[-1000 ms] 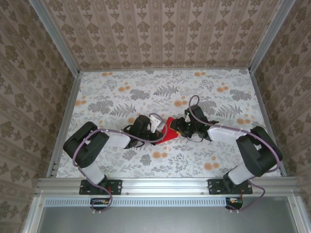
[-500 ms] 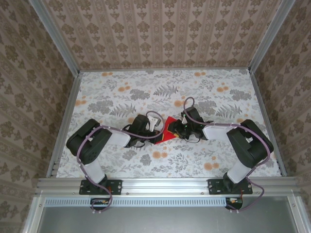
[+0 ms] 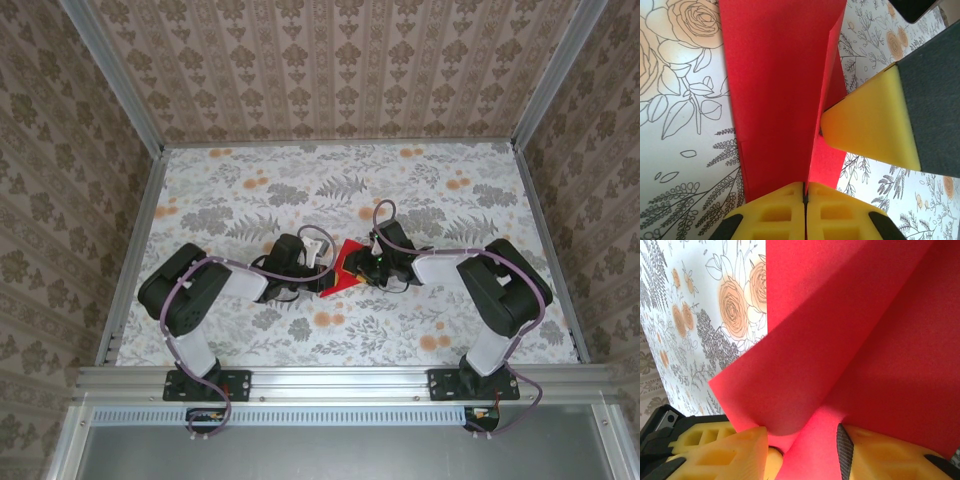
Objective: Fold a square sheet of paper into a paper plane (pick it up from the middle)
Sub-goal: Fourth fold the wing at the center of the table.
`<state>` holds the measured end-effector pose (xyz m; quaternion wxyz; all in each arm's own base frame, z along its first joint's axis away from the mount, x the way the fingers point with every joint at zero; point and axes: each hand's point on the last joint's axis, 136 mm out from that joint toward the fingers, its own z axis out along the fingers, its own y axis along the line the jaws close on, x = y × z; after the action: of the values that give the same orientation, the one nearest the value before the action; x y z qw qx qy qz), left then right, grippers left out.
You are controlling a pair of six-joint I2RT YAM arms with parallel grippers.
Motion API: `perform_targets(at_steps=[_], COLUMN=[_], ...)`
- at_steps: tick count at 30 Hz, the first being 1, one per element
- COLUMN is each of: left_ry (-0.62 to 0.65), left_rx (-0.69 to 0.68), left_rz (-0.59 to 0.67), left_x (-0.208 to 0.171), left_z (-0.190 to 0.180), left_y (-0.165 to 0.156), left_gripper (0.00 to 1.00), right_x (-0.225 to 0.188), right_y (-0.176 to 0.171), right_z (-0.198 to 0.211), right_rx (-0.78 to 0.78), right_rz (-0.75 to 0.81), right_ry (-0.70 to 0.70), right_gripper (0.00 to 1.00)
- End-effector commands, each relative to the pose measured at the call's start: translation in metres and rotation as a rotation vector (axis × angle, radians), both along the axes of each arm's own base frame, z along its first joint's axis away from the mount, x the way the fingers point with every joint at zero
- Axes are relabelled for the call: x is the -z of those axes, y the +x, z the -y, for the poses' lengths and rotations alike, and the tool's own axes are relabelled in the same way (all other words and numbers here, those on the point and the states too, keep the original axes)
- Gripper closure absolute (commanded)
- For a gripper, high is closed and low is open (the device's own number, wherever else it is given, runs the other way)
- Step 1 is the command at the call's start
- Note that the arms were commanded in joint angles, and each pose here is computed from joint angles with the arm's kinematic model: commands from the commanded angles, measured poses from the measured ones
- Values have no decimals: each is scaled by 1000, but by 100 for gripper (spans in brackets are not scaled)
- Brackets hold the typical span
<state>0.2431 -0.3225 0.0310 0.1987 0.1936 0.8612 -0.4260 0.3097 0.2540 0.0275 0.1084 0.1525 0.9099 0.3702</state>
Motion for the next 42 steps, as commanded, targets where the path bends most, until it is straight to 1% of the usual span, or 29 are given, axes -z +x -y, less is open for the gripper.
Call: perform_targets(at_steps=[1,9,13,17,21,23,27,30,32,38,42], left_ry=[-14,-13,2,44,100,108,62,70,62,-7,14], left_rx=[21,44,31,5,-57,-88,-82,-61,-29,34,42], left_rz=[-39,-50,-47,-41,-23,-29,-49,-83,-97,-125,-140], left_x=[3,2,-3,-10,-20,-26,-39,-39,-42,-46,-38], left_z=[3,7,1,-12,-29,-33,-28,-24,-17,4,10], left_y=[-2,-2,-1,-2,1,1,-4,-8,-11,-15,-15], left_gripper=[90,81,76,72,67,66,68,71,74,78,80], right_x=[6,16,24,32,39,42,48,51,54,63,66], right_y=[3,1,-4,-9,-14,-16,-19,-20,-22,-28,-30], right_z=[0,8,15,24,31,32,34,35,36,43,44], right_rx=[2,27,41,56,68,71,76,80,83,91,93], right_rz=[0,-38,-69,-105,-134,-148,-176,-195,-211,-256,-273], right_ry=[-35,-85,-126,-175,-214,-222,-239,-249,-262,-302,-311], right_gripper=[55,53,53,53,53,53,51,50,49,48,48])
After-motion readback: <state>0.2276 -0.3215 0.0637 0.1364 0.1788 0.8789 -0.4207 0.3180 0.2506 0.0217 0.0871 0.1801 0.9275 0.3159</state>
